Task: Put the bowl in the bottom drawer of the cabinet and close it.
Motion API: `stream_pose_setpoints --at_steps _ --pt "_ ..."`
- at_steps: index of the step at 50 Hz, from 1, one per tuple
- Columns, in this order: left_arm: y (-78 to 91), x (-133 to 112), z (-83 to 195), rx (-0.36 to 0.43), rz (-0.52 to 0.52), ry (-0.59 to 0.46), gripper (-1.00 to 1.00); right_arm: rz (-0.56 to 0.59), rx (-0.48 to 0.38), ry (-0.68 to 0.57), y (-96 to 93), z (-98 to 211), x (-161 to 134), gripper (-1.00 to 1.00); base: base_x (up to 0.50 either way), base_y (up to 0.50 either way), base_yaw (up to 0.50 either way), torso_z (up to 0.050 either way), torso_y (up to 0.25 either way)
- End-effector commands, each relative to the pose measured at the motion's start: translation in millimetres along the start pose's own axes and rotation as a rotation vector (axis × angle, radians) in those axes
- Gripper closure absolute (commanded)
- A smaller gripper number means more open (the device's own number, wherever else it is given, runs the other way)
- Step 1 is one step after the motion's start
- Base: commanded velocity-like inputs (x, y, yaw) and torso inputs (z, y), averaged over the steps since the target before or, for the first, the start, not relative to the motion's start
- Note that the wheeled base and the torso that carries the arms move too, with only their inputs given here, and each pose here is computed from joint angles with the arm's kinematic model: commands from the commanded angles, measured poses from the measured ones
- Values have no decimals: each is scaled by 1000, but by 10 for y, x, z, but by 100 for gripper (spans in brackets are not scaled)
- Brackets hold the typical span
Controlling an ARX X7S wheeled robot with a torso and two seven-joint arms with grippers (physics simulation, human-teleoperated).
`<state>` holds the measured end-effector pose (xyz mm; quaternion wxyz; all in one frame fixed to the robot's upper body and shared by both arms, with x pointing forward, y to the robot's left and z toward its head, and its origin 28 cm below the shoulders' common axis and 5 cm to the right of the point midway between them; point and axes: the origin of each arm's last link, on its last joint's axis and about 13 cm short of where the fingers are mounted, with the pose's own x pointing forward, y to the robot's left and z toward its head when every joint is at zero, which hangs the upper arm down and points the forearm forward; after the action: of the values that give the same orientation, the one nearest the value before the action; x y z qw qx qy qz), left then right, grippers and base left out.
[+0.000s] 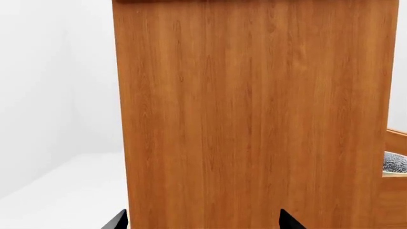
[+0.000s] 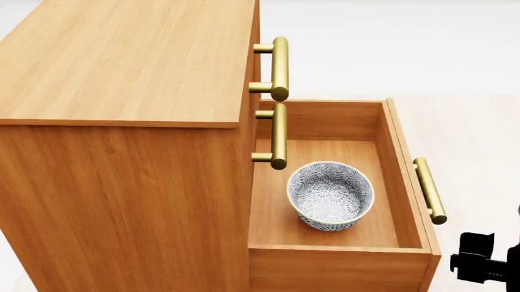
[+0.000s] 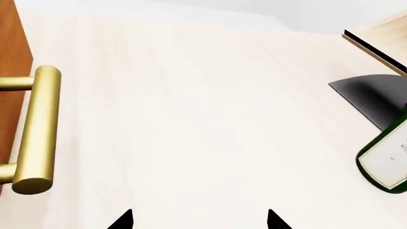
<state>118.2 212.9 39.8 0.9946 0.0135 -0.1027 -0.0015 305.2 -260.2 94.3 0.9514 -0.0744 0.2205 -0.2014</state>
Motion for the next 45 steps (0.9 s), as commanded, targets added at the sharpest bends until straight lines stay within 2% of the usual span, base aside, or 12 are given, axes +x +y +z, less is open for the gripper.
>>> stream_pose_setpoints --at_steps 1,45 --pt "0 -1 13 -13 5 -7 -100 34 -13 -12 94 152 31 -100 0 0 0 0 0" --pt "4 -2 -10 -16 8 -9 -100 149 -38 -41 301 218 -75 -100 0 0 0 0 0"
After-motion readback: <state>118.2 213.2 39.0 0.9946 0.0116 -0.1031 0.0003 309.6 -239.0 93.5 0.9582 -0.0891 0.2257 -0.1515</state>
